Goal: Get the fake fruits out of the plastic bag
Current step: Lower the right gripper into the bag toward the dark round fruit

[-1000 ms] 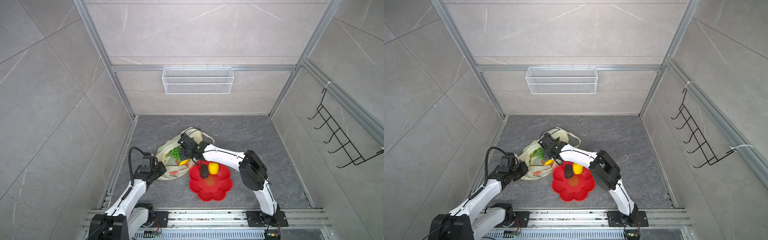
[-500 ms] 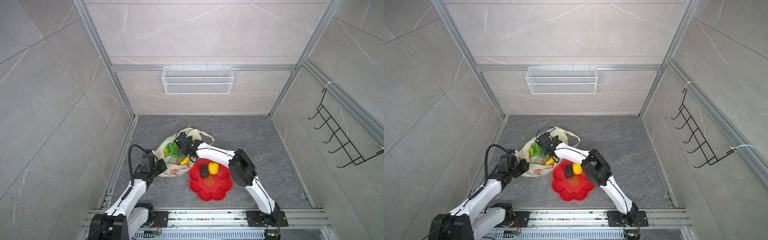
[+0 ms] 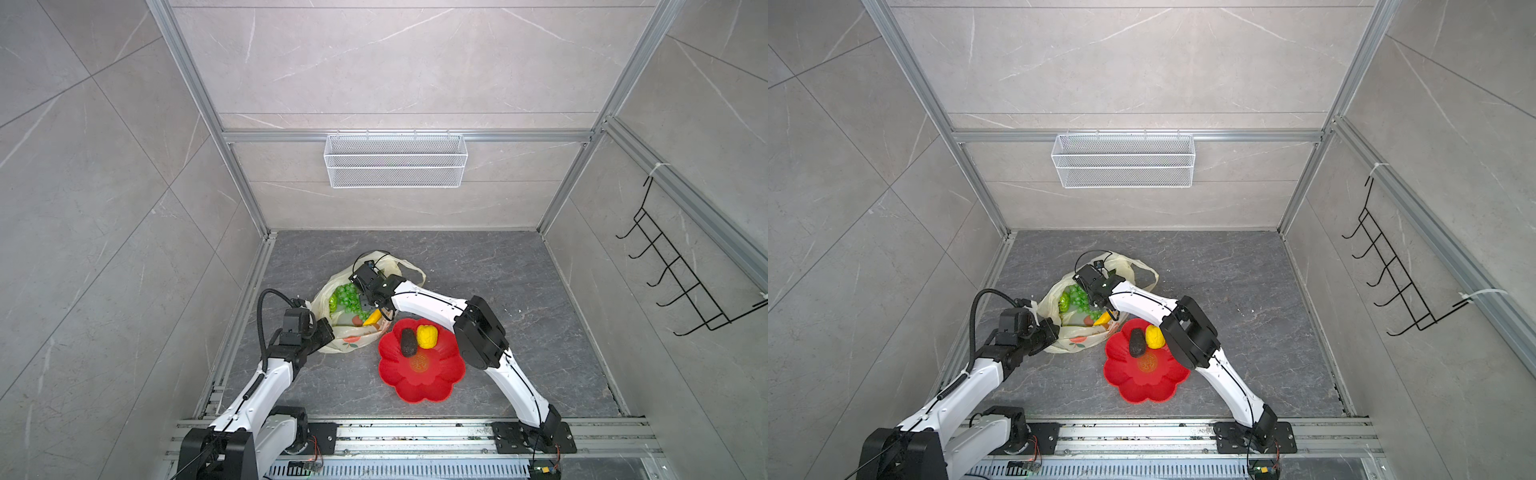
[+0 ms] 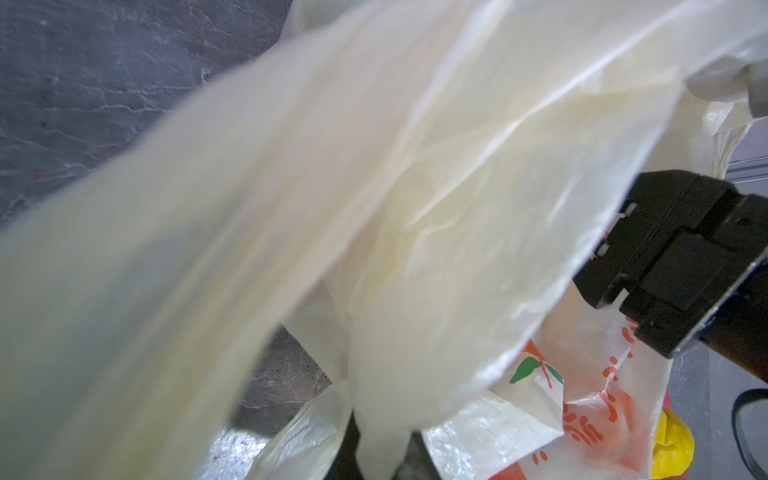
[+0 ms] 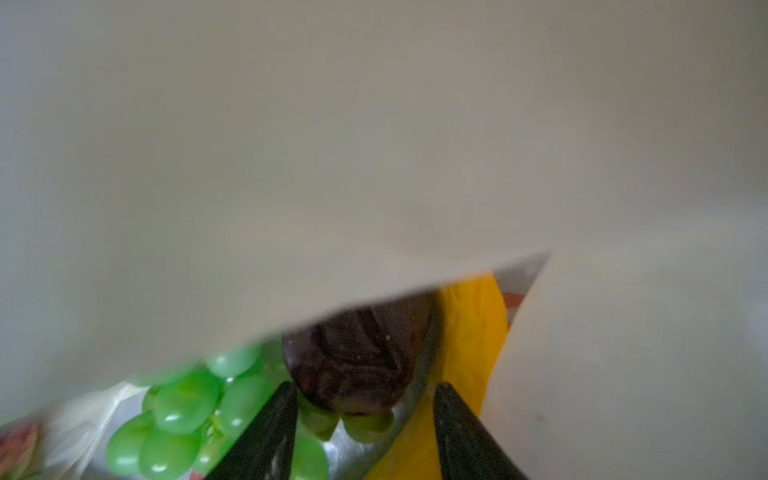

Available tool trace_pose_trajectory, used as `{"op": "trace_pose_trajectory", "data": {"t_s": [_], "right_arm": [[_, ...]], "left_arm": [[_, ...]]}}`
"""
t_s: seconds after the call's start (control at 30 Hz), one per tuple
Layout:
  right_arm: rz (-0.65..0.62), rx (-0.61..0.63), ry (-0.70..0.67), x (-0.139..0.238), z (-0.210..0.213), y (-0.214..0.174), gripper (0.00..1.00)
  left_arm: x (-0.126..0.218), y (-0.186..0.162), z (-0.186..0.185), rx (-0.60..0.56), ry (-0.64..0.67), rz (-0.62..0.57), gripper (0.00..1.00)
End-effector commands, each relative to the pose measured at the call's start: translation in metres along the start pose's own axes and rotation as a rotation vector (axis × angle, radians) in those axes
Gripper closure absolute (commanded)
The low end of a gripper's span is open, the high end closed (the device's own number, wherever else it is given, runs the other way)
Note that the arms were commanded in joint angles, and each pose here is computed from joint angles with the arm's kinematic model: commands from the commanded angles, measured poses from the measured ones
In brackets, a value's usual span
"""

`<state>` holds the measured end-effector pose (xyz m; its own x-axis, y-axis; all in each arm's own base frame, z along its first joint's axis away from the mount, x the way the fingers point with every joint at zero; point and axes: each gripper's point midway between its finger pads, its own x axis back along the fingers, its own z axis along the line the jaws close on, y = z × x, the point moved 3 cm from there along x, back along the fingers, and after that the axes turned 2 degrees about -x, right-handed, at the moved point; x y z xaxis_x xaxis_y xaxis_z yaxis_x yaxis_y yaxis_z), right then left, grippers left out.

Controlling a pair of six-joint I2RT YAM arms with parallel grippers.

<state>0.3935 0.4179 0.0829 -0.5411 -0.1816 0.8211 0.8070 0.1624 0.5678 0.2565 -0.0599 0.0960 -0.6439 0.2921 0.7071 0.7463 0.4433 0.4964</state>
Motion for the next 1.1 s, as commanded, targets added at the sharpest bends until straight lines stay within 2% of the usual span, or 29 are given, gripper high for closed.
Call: {"op": "trace_pose_trajectory", "data": {"t_s": [0.0,0.17,0.7,0.97,1.07], "right_arm": [[-0.015,-0.028,-0.02,0.003,-0.008,0.01,0.44],[-0.004,-0.03,0.02,0.001,-0.002,0.007,0.43],[0.027,-0.026,-0.066,-0.036,-0.001,0.004,0.33],[0.016,-0.02,-0.042,-0.024,0.003,0.011,0.45],[-0.009,0.0,-0.027,0.002,0.005,0.023,0.46]], "left_arm": [[0.003,0.008,-0.008,-0.037,-0.036,-0.04,1.0],[0.004,0.008,-0.008,-0.039,-0.037,-0.044,1.0],[0.005,0.008,-0.008,-0.039,-0.04,-0.047,1.0],[0.004,0.008,-0.008,-0.04,-0.039,-0.045,1.0],[0.004,0.008,-0.008,-0.041,-0.04,-0.047,1.0]]}}
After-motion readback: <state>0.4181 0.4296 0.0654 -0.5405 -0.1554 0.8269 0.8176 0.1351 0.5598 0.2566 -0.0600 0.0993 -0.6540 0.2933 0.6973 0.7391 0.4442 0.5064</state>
